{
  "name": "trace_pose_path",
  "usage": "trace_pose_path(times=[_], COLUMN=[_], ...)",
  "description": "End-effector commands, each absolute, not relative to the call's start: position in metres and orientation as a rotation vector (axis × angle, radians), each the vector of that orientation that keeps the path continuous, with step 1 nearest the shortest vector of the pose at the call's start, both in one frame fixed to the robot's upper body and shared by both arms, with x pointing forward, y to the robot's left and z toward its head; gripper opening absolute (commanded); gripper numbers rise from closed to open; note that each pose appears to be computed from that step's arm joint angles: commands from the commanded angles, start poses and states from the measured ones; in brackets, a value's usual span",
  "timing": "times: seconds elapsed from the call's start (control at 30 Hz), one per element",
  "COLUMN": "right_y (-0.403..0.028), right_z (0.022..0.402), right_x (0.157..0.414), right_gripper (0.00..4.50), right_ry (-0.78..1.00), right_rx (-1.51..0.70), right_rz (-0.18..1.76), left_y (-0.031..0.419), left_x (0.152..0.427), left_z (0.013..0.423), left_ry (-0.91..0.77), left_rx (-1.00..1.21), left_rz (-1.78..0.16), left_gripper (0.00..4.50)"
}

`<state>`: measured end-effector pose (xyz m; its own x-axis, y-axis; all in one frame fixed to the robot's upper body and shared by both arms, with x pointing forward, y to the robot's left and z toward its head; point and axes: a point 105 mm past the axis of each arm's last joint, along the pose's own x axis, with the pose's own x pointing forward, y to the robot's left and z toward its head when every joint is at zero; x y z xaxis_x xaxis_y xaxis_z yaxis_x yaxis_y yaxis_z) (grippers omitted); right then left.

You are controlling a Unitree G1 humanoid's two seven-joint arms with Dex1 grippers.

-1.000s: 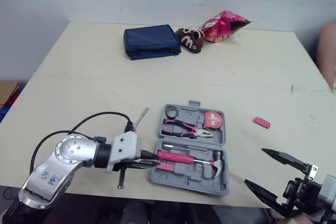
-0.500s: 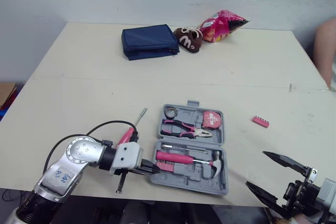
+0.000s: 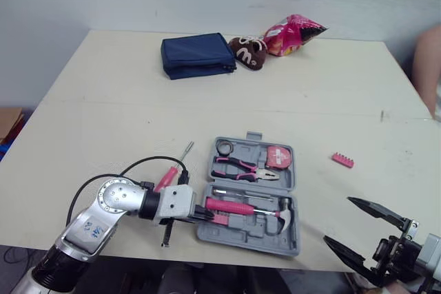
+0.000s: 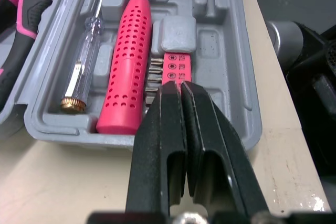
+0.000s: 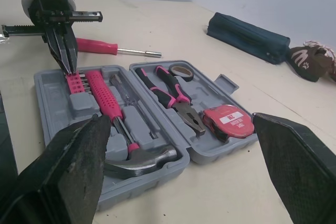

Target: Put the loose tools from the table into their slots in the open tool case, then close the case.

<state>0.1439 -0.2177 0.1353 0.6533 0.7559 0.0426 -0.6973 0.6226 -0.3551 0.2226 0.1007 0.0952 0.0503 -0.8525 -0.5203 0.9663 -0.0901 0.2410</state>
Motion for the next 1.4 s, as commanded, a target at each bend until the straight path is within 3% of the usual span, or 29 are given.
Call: trace_pose_path(times=[0.03,0.27,0.33,0.47,0.6,0.7,0.87,0.97,1.2,1.4], right_y=[-0.214,-0.211,-0.21,-0.217,-0.232,-0.25,-0.296,-0.327,-0.377,-0.394], right_z=[0.144,0.149,0.15,0.155,0.159,0.16,0.159,0.154,0.137,0.129], right_x=[0.144,0.148,0.149,0.151,0.149,0.143,0.125,0.108,0.067,0.049], right_gripper=[4.5,4.5,4.5,4.5,4.5,4.5,4.5,4.5,4.5,4.5], right_ry=[-0.22,-0.225,-0.227,-0.222,-0.191,-0.145,-0.053,-0.01,0.083,0.108], right_rx=[-0.349,-0.355,-0.356,-0.371,-0.378,-0.382,-0.405,-0.435,-0.414,-0.366], right_rz=[0.847,0.843,0.841,0.806,0.75,0.703,0.546,0.426,0.171,0.039], left_y=[0.115,0.127,0.125,0.093,0.092,0.109,0.172,0.226,0.332,0.379], left_x=[0.227,0.226,0.228,0.235,0.237,0.243,0.268,0.287,0.279,0.271], left_z=[0.07,0.048,0.048,0.084,0.118,0.14,0.147,0.152,0.143,0.157], left_ry=[0.397,0.597,0.581,0.314,0.147,0.057,0.105,0.113,0.136,0.117], left_rx=[0.734,0.81,0.812,0.624,0.459,0.365,0.405,0.36,0.34,0.333], left_rz=[-1.487,-1.472,-1.47,-1.515,-1.535,-1.489,-1.252,-1.014,-0.691,-0.545], left_gripper=[0.05,0.05,0.05,0.05,0.05,0.89,3.19,4.45,4.45,4.45])
